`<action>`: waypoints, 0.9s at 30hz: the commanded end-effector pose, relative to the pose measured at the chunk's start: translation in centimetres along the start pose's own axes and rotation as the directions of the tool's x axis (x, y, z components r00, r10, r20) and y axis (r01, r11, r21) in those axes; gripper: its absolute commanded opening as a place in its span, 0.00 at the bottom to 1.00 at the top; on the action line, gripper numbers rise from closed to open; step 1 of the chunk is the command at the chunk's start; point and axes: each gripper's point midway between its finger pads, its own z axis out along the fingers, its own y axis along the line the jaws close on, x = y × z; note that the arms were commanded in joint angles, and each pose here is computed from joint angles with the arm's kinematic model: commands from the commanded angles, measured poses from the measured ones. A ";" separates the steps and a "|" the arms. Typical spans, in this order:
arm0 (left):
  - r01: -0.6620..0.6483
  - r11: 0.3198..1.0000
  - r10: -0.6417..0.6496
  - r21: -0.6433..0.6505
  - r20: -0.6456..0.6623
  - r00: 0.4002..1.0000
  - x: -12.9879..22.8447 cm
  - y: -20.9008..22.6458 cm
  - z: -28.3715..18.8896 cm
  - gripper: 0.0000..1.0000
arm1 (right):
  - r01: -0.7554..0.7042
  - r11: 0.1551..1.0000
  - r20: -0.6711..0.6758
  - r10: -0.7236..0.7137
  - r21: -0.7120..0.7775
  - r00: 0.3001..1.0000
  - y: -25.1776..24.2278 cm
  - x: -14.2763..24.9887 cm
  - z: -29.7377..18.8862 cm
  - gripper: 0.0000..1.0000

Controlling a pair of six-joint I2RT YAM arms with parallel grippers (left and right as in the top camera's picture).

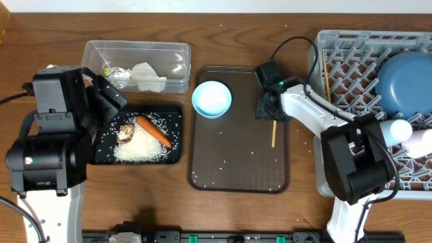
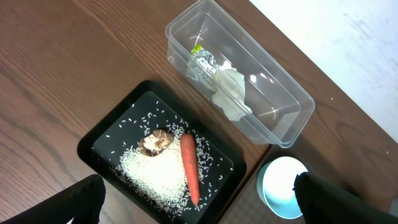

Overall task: Sort waste into correct bins and load items into the dishwasher rack
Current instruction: 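Return the right gripper to the second chopstick and grasp it, then carry the second chopstick right and insert it into the rack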

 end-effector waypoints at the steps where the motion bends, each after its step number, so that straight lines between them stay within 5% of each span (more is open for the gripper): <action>1: 0.000 1.000 0.000 -0.013 0.007 1.000 -0.2 0.2 0.0 0.98 | 0.005 1.000 -0.048 -0.004 0.025 0.999 -0.5 1.1 1.7 0.35; 5: 0.000 1.000 0.000 -0.013 0.007 1.000 -0.2 0.2 0.0 0.98 | -0.028 0.999 -0.050 0.030 0.030 0.998 -0.6 1.1 1.7 0.21; 8: 0.000 1.000 0.000 -0.013 0.007 1.000 -0.2 0.2 0.0 0.98 | -0.029 0.999 -0.050 0.030 0.029 0.998 -0.6 1.1 1.7 0.01; 18: 0.000 1.000 0.000 -0.013 0.007 1.000 -0.2 0.2 0.0 0.98 | -0.047 0.992 -0.014 0.046 -0.115 0.999 0.9 -0.5 -1.3 0.01; 27: 0.000 1.000 0.000 -0.013 0.007 1.000 -0.2 0.2 0.0 0.98 | 0.054 0.955 0.281 0.032 -0.292 0.959 -2.6 -6.5 -13.9 0.01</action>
